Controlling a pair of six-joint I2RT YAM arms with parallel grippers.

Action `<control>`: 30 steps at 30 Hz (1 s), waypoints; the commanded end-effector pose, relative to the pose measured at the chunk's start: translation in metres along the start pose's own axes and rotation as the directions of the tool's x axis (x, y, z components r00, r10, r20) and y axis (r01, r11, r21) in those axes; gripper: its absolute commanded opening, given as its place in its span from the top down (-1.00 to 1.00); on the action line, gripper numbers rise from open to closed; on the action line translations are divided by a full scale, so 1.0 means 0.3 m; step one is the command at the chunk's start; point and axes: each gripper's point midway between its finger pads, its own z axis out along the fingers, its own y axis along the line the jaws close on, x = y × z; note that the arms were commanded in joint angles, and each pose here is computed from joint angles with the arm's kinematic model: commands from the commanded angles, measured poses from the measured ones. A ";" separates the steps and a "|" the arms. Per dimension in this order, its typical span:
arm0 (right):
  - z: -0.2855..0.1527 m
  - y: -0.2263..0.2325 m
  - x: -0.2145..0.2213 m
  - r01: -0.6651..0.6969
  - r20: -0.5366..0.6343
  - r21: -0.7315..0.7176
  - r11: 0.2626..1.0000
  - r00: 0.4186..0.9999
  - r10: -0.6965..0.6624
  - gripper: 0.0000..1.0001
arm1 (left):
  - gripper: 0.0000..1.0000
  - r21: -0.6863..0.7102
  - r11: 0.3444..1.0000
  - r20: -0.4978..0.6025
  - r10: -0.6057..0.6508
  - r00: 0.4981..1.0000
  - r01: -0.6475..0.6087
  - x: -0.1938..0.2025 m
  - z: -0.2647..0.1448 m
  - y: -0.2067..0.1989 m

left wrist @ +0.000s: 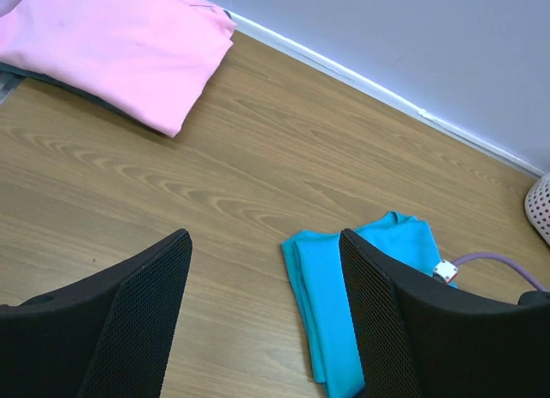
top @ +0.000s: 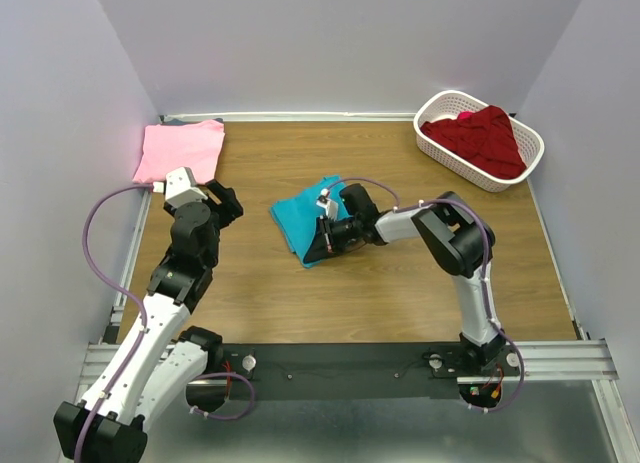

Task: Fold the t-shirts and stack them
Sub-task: Fold the tshirt, then neatly place the folded tshirt to the corner

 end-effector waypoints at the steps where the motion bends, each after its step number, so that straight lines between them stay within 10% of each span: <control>1: 0.026 -0.045 0.003 0.020 -0.009 0.046 0.999 1.000 -0.020 0.69 | -0.56 -0.037 0.999 0.041 -0.020 0.999 0.022 -0.030 -0.001 0.024; 7: -0.010 0.046 -0.083 0.130 0.026 0.117 0.985 0.991 -0.134 0.63 | -0.56 -0.029 0.999 0.035 -0.021 0.999 0.022 -0.025 0.003 0.018; 17: -0.131 0.185 -0.206 0.411 0.047 0.349 0.842 0.890 -0.454 -0.27 | -0.57 0.014 1.000 -0.047 -0.018 0.999 0.019 0.041 0.034 -0.014; 30: -0.018 0.119 -0.259 0.507 -0.104 0.632 0.586 0.805 -0.583 -0.36 | -0.57 -0.037 0.999 -0.146 -0.039 0.989 0.034 0.119 0.101 0.043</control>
